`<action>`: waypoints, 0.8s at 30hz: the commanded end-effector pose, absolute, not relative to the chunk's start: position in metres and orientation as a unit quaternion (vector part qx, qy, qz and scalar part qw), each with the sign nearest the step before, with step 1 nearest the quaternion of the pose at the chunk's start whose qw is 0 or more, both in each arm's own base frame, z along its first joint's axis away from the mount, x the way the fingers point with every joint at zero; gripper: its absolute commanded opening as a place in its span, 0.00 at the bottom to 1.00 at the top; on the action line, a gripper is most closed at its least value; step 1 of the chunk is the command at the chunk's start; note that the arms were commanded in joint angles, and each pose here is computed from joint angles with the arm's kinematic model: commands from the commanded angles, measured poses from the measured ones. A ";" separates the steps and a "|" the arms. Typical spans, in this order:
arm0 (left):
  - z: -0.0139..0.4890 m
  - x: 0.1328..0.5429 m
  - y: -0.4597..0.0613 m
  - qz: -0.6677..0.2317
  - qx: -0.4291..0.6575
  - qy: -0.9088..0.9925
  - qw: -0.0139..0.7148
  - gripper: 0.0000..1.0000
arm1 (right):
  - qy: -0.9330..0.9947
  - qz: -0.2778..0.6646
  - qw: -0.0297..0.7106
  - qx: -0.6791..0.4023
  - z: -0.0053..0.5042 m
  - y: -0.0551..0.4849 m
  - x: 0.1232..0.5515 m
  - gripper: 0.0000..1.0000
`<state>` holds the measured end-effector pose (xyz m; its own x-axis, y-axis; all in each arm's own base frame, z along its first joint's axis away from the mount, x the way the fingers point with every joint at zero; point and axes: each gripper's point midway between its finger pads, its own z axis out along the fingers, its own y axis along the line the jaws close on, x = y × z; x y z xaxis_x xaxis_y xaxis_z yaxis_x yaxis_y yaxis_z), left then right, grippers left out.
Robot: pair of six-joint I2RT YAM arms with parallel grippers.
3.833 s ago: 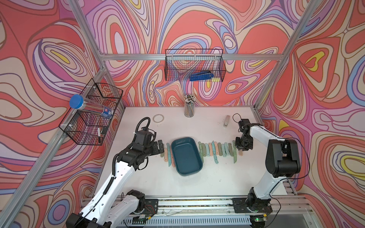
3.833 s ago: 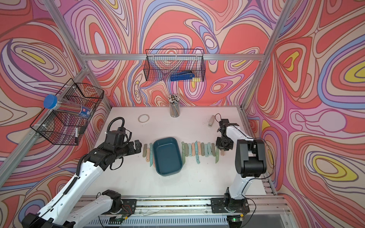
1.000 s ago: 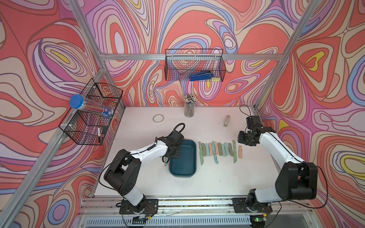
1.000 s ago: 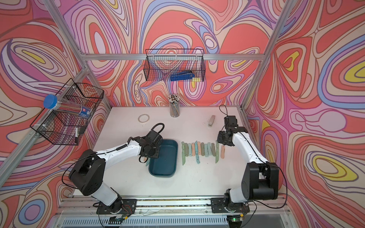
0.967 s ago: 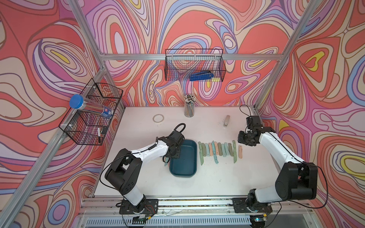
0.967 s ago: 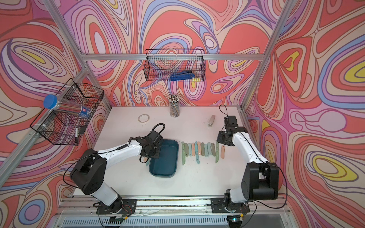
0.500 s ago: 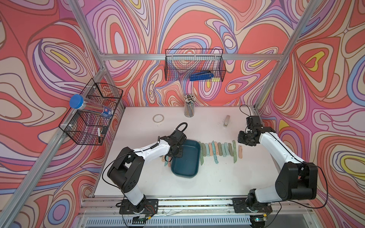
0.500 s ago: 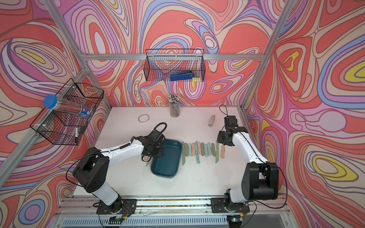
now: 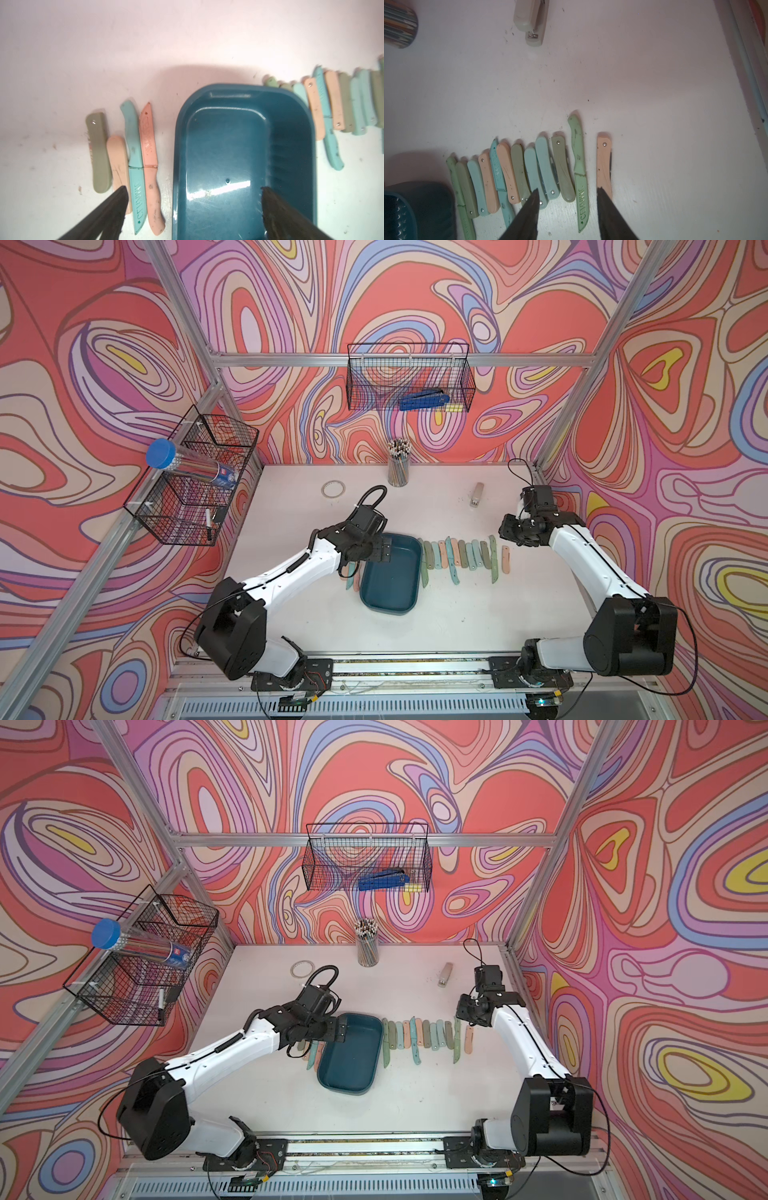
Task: Take the fruit knife out of the storage box
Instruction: Adjust the storage box at the center of the board, then reset both arms
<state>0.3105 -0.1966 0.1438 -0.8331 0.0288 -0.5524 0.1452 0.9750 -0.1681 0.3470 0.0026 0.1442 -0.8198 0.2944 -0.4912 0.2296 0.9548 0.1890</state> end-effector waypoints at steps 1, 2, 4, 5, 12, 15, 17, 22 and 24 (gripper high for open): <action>0.180 0.326 -0.186 -0.083 0.050 0.929 0.356 1.00 | 0.929 0.116 0.330 0.124 0.160 0.022 0.361 0.46; 0.185 0.329 -0.183 -0.079 0.050 0.925 0.369 1.00 | 0.920 0.135 0.350 0.114 0.163 0.030 0.364 0.46; 0.195 0.337 -0.175 -0.058 0.047 0.915 0.396 1.00 | 0.898 0.135 0.407 0.094 0.176 0.039 0.367 0.46; 0.199 0.340 -0.171 -0.045 0.045 0.910 0.409 1.00 | 0.886 0.123 0.438 0.091 0.184 0.039 0.365 0.47; 0.186 0.375 -0.115 -0.012 -0.065 0.916 0.396 1.00 | 0.874 -0.007 0.472 0.119 0.182 -0.003 0.367 0.69; 0.186 0.387 -0.094 0.009 -0.087 0.920 0.383 1.00 | 0.879 -0.025 0.459 0.127 0.175 -0.008 0.376 0.73; 0.194 0.394 -0.084 0.039 -0.094 0.908 0.406 1.00 | 0.882 -0.022 0.460 0.096 0.177 -0.001 0.388 0.75; 0.203 0.415 -0.071 0.037 -0.123 0.887 0.444 1.00 | 0.900 -0.015 0.430 0.070 0.158 0.007 0.402 0.80; 0.196 0.417 -0.061 0.044 -0.147 0.885 0.440 1.00 | 0.897 -0.014 0.434 0.077 0.154 0.006 0.406 0.82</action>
<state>0.4044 -0.0758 0.1913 -0.6205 -0.1710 -0.7653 -0.2260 0.9735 -0.0343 0.3991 0.0053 0.1538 -0.6205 0.1421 -0.7712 0.1637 0.9853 0.0498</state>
